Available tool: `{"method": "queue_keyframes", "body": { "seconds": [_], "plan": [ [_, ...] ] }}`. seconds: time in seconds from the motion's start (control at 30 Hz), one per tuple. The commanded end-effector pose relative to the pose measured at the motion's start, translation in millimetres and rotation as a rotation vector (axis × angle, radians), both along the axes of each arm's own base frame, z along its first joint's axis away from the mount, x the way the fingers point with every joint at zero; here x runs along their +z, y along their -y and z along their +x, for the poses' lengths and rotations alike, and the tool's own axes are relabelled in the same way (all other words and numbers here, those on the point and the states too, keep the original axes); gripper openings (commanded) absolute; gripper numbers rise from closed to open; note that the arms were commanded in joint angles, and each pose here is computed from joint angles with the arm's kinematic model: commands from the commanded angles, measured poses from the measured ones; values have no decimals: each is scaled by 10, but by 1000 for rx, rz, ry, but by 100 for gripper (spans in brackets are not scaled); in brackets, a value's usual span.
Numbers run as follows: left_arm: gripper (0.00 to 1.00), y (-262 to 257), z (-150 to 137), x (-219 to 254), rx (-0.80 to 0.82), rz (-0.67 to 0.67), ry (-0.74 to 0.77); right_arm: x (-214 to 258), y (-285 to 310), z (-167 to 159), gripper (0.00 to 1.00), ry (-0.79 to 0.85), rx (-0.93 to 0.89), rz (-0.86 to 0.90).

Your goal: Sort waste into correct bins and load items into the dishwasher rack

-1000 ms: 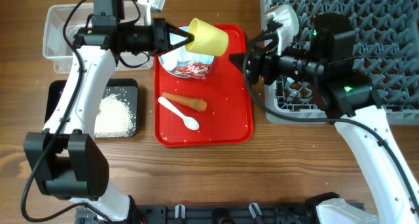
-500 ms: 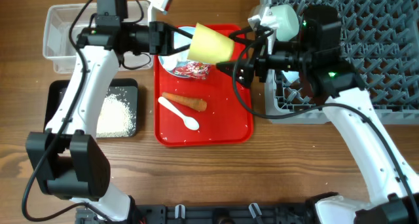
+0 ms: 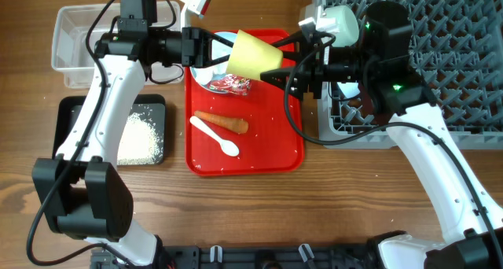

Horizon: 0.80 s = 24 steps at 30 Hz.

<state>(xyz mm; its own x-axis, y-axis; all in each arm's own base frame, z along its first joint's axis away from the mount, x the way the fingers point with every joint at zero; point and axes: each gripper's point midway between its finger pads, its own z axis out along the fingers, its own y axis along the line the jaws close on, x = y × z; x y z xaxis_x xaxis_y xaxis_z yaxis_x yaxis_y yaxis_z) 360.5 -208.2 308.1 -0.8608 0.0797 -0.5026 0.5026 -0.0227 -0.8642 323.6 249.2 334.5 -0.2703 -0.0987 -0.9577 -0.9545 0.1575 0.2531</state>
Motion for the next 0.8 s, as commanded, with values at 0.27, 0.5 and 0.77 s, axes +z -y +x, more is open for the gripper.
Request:
{"method": "queue_keyframes", "body": {
  "seconds": [0.27,0.5,0.77],
  "plan": [
    [66,2,167,-150,108,129,40,-28,463,226,60,-148,-109,28],
    [75,-274,426,-834,358,508,-77,-332,1071,461,58,-339,-425,-62],
    [80,-386,446,-1195,452,759,-85,-449,1381,362,58,-400,-673,-192]
  ]
}}
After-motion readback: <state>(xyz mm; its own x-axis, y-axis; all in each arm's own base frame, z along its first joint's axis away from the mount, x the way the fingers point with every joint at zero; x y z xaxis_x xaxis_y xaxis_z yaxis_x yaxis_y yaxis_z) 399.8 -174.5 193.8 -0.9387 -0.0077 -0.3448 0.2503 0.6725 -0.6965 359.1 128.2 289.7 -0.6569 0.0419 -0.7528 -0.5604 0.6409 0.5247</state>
